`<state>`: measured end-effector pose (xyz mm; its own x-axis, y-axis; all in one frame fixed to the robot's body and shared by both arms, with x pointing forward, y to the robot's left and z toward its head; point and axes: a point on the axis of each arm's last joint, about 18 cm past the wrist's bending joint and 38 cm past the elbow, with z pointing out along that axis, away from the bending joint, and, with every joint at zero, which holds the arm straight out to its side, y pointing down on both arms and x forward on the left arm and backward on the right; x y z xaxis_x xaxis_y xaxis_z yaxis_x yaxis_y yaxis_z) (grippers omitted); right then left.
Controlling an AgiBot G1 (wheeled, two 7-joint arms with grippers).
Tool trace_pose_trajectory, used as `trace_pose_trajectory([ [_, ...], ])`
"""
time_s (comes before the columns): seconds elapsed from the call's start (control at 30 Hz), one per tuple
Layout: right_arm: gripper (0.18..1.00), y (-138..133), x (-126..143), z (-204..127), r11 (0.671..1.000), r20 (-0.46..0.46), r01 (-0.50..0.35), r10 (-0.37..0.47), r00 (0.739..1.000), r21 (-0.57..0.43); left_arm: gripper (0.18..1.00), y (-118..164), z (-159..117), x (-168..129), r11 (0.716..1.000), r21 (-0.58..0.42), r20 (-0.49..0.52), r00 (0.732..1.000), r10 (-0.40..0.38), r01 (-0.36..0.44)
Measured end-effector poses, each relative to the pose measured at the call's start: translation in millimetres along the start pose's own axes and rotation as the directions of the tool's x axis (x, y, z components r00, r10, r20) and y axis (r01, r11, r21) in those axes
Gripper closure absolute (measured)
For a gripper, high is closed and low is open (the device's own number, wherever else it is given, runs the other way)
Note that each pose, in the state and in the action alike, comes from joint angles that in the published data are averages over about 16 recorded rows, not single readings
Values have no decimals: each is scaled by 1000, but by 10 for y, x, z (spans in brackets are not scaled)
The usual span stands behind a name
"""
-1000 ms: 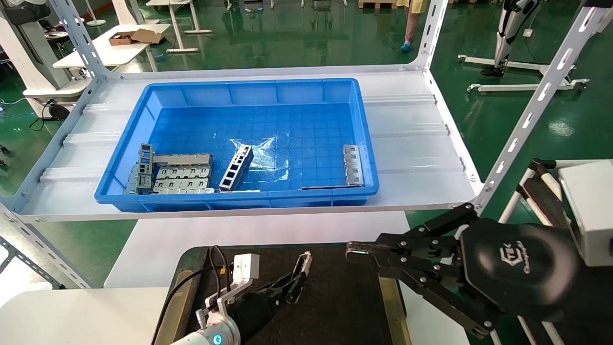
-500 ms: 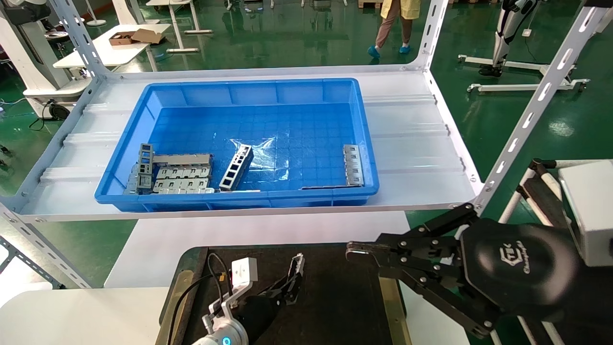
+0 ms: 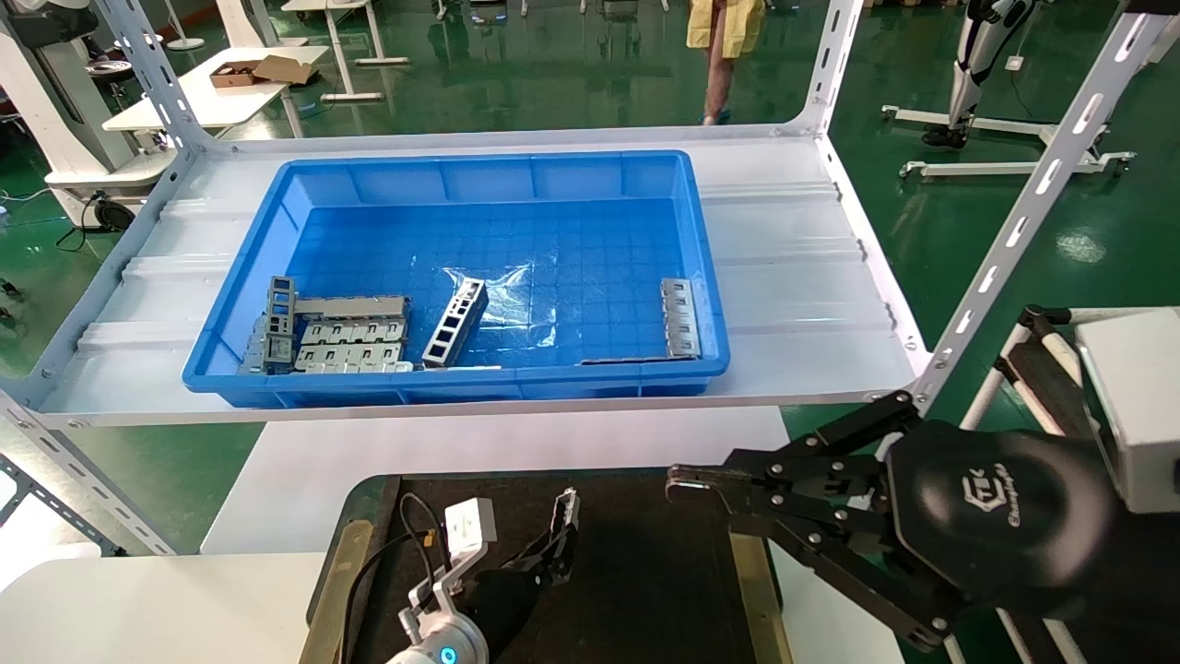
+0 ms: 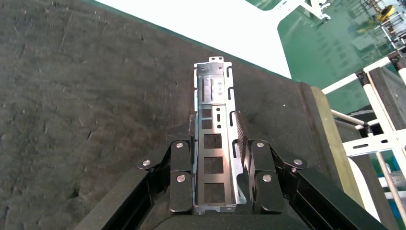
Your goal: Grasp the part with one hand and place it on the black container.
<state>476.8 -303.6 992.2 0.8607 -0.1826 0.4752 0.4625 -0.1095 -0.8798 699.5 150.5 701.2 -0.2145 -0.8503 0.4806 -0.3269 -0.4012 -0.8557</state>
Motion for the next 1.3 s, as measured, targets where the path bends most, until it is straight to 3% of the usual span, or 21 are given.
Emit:
trace_pose_trajectory([
  [0.43, 974, 0, 0, 0, 1000, 0, 0, 0, 1000, 0, 817, 90, 27, -15, 1000, -11, 17, 1000, -14, 14],
  [0.7, 923, 0, 0, 0, 1000, 0, 0, 0, 1000, 0, 760, 43, -10, 3, 999, -23, -18, 999, 28, -28],
  [1.0, 781, 0, 0, 0, 1000, 0, 0, 0, 1000, 0, 639, -204, -229, 36, 986, -42, -146, 977, 153, -161],
  [1.3, 587, 0, 0, 0, 1000, 0, 0, 0, 1000, 0, 446, -497, -600, 48, 956, -56, -306, 916, 258, -288],
])
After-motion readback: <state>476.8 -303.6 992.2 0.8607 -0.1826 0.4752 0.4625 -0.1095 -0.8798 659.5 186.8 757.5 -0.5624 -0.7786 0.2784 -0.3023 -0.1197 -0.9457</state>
